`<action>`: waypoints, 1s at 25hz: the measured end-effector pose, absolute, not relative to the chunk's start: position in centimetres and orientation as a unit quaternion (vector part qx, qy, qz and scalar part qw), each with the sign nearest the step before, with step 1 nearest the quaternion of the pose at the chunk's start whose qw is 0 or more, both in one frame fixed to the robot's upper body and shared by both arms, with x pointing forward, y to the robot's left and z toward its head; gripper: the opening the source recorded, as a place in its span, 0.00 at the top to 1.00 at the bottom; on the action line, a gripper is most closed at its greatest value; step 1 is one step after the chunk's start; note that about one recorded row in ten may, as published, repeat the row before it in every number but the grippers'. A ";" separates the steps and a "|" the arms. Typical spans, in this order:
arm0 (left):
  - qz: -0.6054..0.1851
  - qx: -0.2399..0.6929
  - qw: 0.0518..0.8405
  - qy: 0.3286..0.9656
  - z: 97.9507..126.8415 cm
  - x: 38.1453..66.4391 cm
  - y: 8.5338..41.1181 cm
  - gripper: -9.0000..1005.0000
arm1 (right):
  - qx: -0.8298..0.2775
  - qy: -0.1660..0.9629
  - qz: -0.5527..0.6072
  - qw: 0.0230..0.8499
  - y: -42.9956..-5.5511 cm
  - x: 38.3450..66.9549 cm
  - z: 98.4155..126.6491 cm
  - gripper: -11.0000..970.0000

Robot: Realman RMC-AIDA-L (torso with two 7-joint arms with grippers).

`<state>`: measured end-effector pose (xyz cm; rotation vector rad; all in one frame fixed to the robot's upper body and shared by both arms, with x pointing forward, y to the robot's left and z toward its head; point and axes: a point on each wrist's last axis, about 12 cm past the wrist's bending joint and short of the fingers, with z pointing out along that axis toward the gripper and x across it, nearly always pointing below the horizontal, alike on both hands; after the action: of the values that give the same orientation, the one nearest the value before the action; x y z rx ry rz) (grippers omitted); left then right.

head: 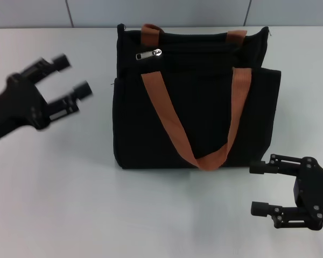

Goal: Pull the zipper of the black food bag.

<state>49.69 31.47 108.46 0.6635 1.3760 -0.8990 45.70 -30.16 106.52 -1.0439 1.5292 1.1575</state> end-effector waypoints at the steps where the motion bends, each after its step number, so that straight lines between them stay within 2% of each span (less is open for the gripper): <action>1: -0.377 0.281 0.636 0.612 108.4 50.2 31.8 0.18 | -0.424 0.622 0.470 0.461 -30.2 45.7 106.5 0.23; 6: -0.324 0.271 0.622 0.659 107.9 52.7 32.0 0.18 | -0.421 0.623 0.470 0.462 -30.3 45.5 106.4 0.23; 8: -0.314 0.292 0.602 0.674 107.7 54.1 30.7 0.18 | -0.420 0.624 0.470 0.463 -30.3 45.5 106.4 0.24; 14: -0.325 0.350 0.576 0.664 107.8 55.3 27.8 0.18 | -0.415 0.624 0.468 0.468 -30.4 45.5 106.5 0.24; 17: -0.307 0.377 0.567 0.665 108.2 56.9 26.4 0.18 | -0.414 0.625 0.467 0.470 -30.4 45.5 106.5 0.25; 25: -0.285 0.387 0.571 0.665 108.5 58.4 25.4 0.18 | -0.408 0.621 0.468 0.479 -30.3 45.6 106.6 0.26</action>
<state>58.42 25.36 108.53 0.9088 1.5599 -0.6680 45.65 -30.28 106.58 -0.9959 1.5145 1.1410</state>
